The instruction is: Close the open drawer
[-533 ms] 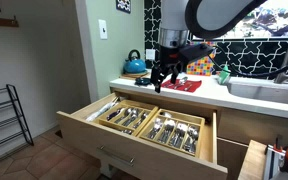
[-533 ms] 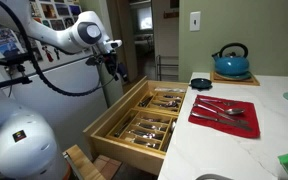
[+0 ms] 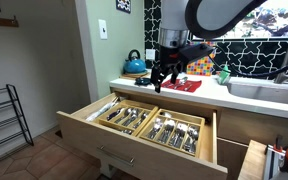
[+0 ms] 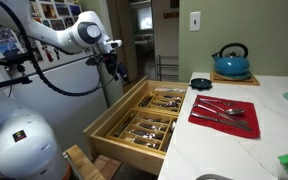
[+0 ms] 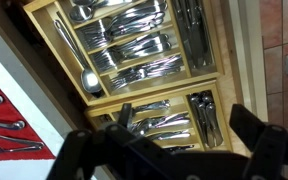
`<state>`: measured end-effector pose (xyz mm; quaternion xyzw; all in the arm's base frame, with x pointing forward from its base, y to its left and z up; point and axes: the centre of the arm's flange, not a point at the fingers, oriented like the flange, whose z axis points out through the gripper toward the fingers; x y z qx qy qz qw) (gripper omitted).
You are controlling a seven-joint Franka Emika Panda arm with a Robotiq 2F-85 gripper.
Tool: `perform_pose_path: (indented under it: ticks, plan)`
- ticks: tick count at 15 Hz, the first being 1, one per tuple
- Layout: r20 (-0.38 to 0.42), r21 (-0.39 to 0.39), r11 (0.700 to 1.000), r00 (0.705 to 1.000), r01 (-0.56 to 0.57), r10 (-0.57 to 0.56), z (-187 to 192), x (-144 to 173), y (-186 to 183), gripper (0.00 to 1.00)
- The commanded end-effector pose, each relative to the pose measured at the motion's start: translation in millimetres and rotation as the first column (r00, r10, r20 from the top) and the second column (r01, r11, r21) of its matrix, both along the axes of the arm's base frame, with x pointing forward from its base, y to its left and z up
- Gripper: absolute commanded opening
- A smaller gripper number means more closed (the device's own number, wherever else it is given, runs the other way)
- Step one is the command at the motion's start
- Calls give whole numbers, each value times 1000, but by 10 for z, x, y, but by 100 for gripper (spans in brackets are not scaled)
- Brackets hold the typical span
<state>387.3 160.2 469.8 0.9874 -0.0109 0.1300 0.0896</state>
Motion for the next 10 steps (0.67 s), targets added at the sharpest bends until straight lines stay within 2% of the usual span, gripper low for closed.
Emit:
perform_pose_path:
  ticks: [1,4,5,6,10]
  plan:
    - [0,0,1000,1000,0,0,0,0,0,100]
    - [0,0,1000,1000,0,0,0,0,0,100]
    - [-41,47,998,998,-49,51,-44,-7,92,100]
    - [-55,41,998,997,-54,56,-98,-4,162,100]
    - [-134,118,982,977,-149,164,-362,-101,556,100]
